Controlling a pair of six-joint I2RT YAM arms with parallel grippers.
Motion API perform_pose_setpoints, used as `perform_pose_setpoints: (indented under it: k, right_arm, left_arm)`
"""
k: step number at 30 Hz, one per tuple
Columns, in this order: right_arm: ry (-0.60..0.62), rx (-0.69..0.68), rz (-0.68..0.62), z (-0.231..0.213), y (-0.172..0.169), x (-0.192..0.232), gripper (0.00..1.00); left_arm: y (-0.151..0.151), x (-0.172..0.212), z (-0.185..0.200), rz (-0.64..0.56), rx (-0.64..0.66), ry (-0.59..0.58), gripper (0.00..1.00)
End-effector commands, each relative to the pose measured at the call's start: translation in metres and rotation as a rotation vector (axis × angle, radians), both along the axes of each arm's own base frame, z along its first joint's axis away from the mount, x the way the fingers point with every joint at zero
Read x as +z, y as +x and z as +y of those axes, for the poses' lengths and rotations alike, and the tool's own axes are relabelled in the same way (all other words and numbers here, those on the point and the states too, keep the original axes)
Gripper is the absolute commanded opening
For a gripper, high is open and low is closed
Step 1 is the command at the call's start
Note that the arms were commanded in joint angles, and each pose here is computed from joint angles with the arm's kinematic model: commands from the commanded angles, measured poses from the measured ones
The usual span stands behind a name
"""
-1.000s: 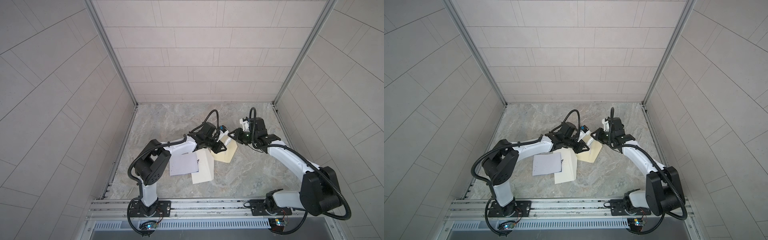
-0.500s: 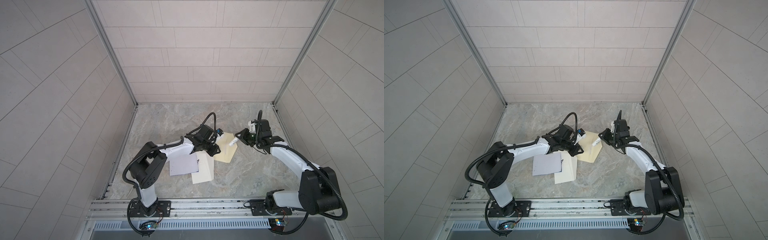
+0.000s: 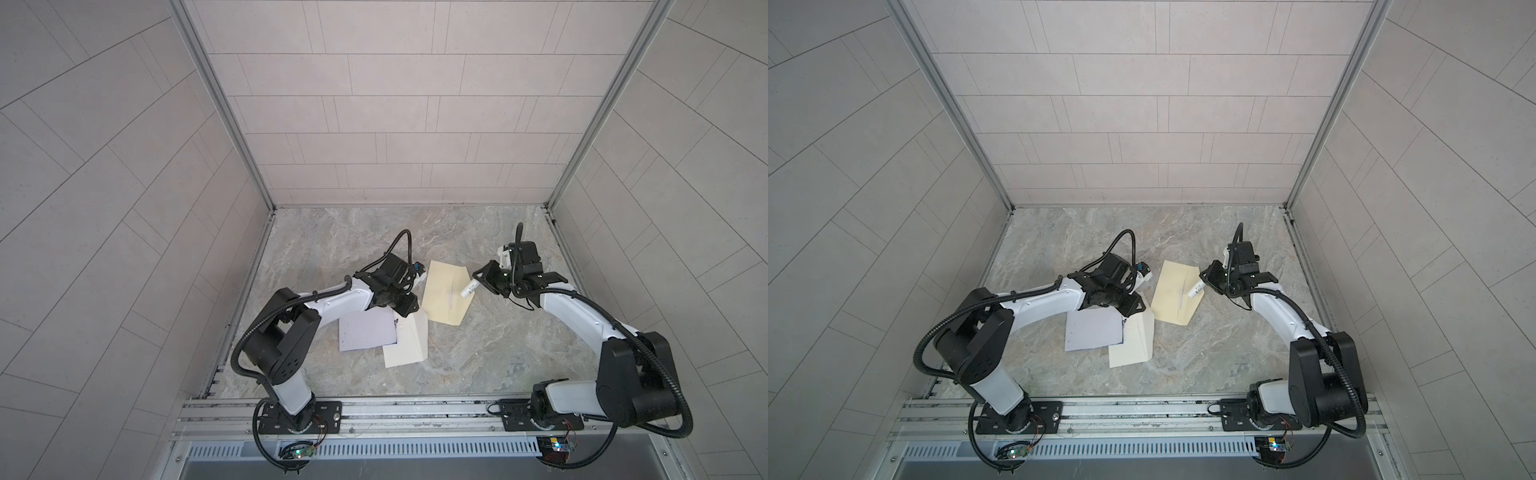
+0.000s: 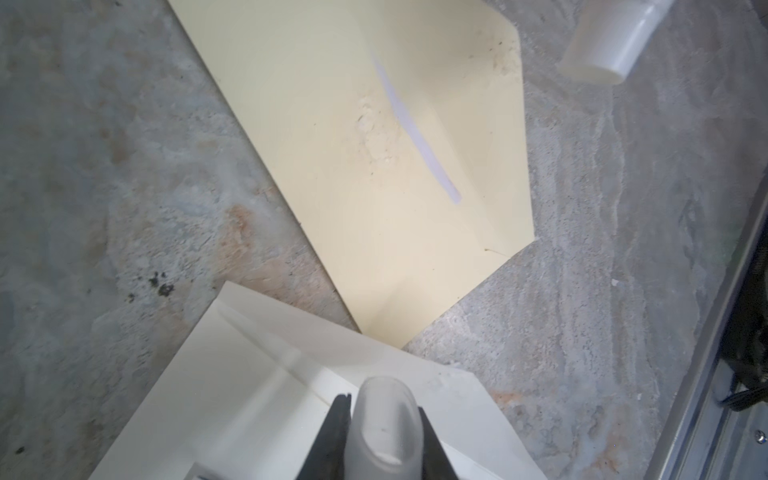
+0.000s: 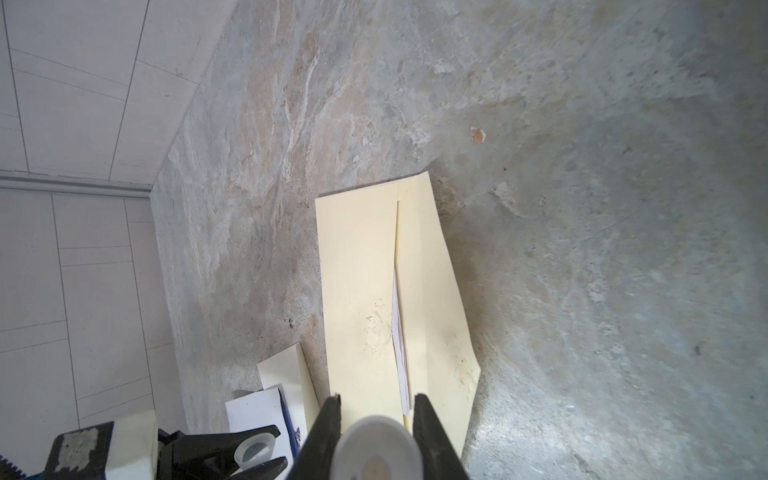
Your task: Place the letter into the envelope and seal it
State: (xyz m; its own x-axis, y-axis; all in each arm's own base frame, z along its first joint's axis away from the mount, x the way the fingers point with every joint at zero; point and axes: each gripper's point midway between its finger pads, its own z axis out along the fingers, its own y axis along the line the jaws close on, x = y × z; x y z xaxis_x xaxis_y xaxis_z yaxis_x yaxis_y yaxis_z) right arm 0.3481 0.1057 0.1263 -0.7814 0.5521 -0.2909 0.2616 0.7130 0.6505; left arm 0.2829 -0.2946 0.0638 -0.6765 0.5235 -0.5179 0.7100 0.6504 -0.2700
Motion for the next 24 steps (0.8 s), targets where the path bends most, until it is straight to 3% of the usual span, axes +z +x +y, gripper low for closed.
perform_pose_setpoints:
  k: [1, 4, 8, 12, 16, 24]
  right_arm:
    - [-0.023, 0.013, -0.01, 0.001, 0.003, 0.005, 0.05]
    - [-0.022, 0.019, -0.018, 0.003, 0.003, 0.008, 0.05]
    - [-0.035, 0.034, -0.019, 0.005, 0.003, 0.009, 0.05]
    - [-0.042, 0.044, -0.015, 0.006, 0.001, 0.008, 0.05]
    - [-0.051, 0.053, -0.014, 0.008, -0.001, 0.008, 0.05]
    - [-0.059, 0.085, -0.035, 0.016, -0.003, 0.012, 0.06]
  left_arm:
    - [-0.006, -0.021, 0.011, 0.024, -0.009, 0.086, 0.02]
    - [-0.005, -0.025, 0.011, 0.035, -0.014, 0.1, 0.16]
    - [-0.004, -0.025, 0.009, 0.037, -0.018, 0.098, 0.46]
    - [-0.006, -0.026, 0.007, 0.046, -0.027, 0.092, 0.59]
    - [-0.009, -0.025, 0.005, 0.054, -0.035, 0.075, 0.67]
    - [-0.001, 0.0, -0.009, 0.024, -0.045, 0.005, 0.71]
